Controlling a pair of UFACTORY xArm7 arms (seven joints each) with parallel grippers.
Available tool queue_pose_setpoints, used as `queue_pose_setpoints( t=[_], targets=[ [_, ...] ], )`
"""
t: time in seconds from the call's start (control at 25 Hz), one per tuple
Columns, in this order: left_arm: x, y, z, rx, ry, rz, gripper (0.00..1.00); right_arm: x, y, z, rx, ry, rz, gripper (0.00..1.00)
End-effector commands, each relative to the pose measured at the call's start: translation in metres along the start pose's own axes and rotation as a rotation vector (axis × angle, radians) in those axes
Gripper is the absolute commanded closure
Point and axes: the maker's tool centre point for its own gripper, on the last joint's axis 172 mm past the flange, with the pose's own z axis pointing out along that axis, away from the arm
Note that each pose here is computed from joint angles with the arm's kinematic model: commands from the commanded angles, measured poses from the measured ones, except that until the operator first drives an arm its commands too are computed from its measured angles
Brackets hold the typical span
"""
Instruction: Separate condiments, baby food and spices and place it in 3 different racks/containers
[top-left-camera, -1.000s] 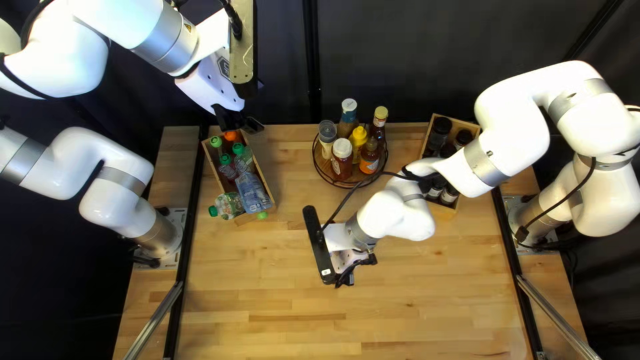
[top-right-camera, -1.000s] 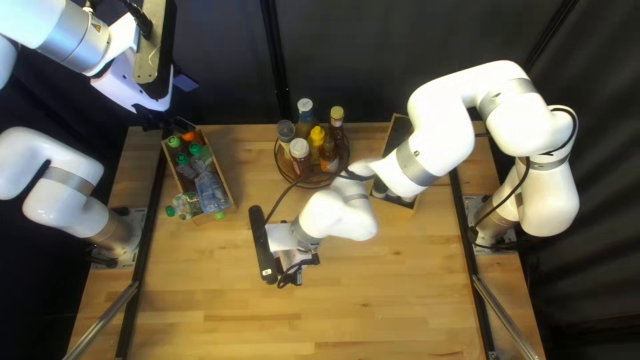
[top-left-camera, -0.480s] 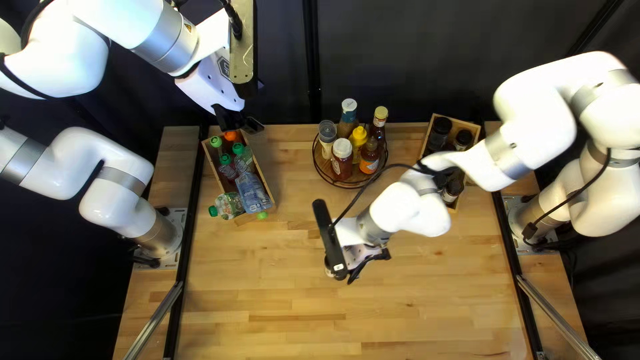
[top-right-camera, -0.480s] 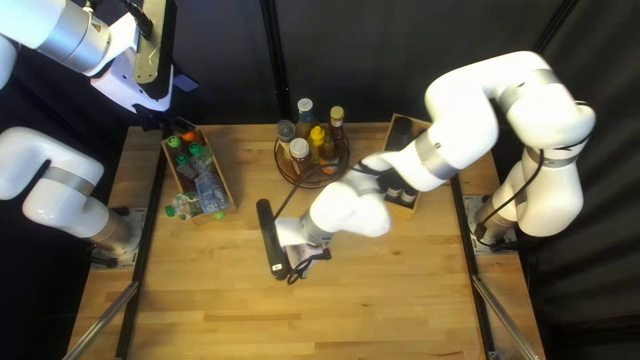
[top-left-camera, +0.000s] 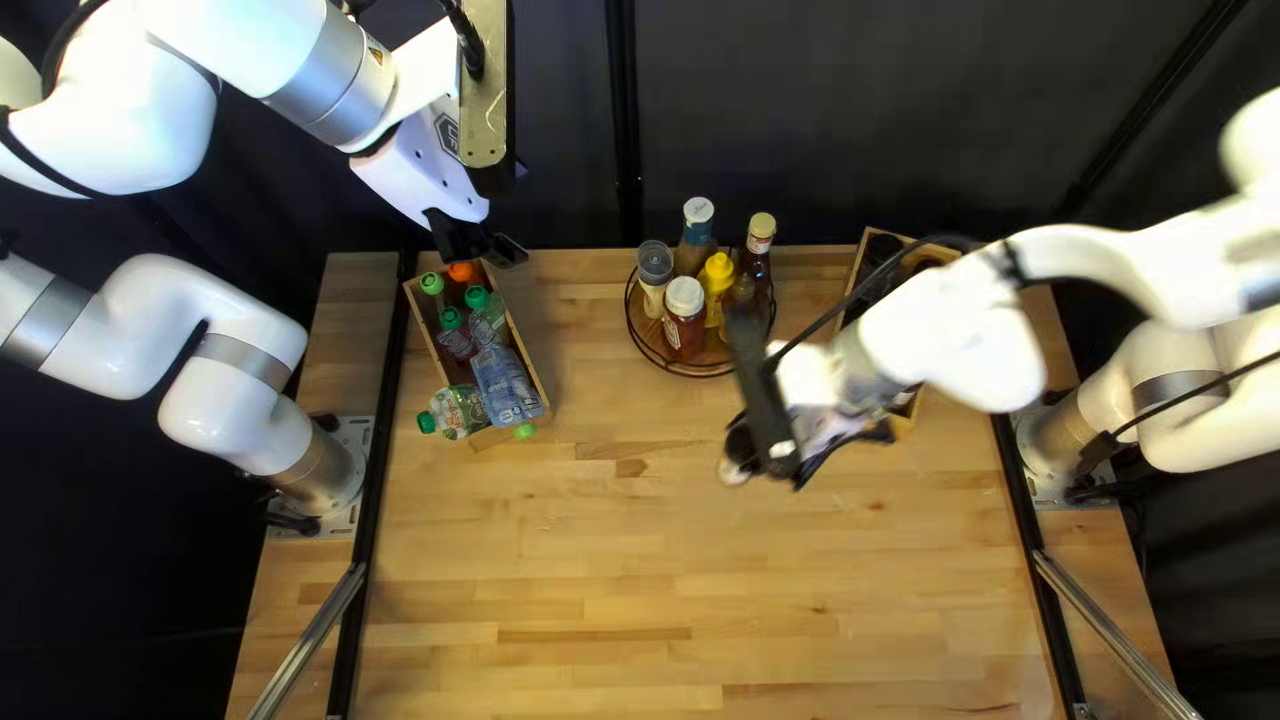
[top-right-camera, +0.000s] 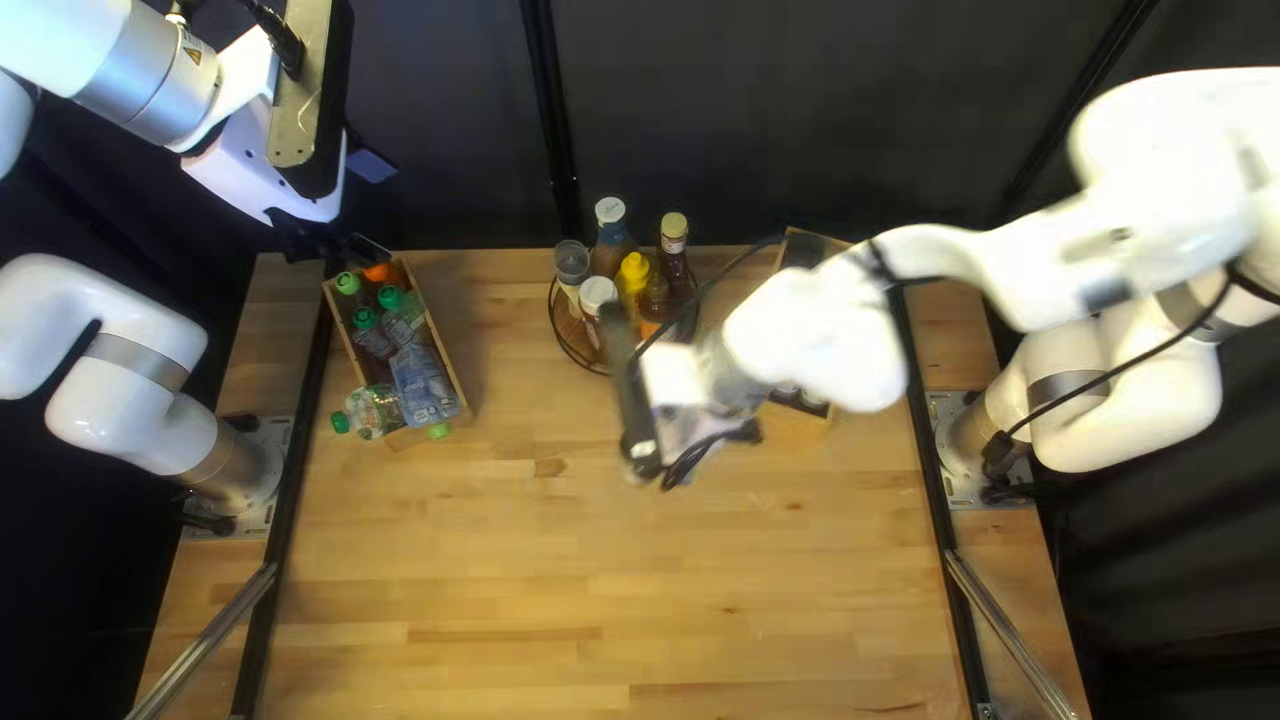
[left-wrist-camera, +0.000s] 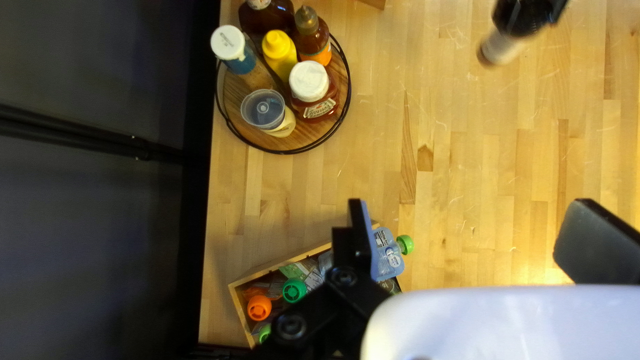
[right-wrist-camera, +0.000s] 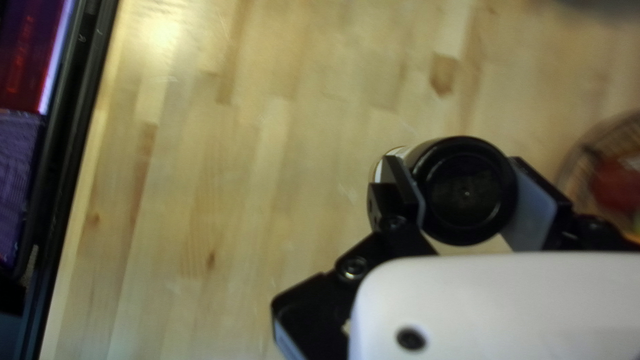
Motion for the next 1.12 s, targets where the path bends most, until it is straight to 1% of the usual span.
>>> queue_pose_setpoints(
  t=[0.04, 0.08, 0.16, 0.32, 0.48, 0.64, 0.92, 1.12],
  targets=[
    [0.000, 0.000, 0.000, 0.000, 0.000, 0.000, 0.00, -0.051, 0.052, -0.016, -0.095, -0.047, 0.116, 1.00],
    [0.000, 0.000, 0.000, 0.000, 0.000, 0.000, 0.00, -0.056, 0.057, -0.018, -0.108, -0.051, 0.131, 1.00],
    [0.000, 0.000, 0.000, 0.000, 0.000, 0.000, 0.00, -0.078, 0.078, -0.024, -0.153, -0.062, 0.189, 1.00],
    [0.000, 0.000, 0.000, 0.000, 0.000, 0.000, 0.00, -0.109, 0.104, -0.032, -0.211, -0.063, 0.276, 1.00],
    [0.000, 0.000, 0.000, 0.000, 0.000, 0.000, 0.00, -0.134, 0.120, -0.038, -0.257, -0.060, 0.340, 1.00],
    [0.000, 0.000, 0.000, 0.000, 0.000, 0.000, 0.00, -0.168, 0.132, -0.045, -0.301, -0.053, 0.404, 1.00],
    [0.000, 0.000, 0.000, 0.000, 0.000, 0.000, 0.00, -0.205, 0.138, -0.046, -0.344, -0.051, 0.475, 1.00],
    [0.000, 0.000, 0.000, 0.000, 0.000, 0.000, 0.00, -0.218, 0.140, -0.039, -0.357, -0.059, 0.501, 1.00]
  ],
)
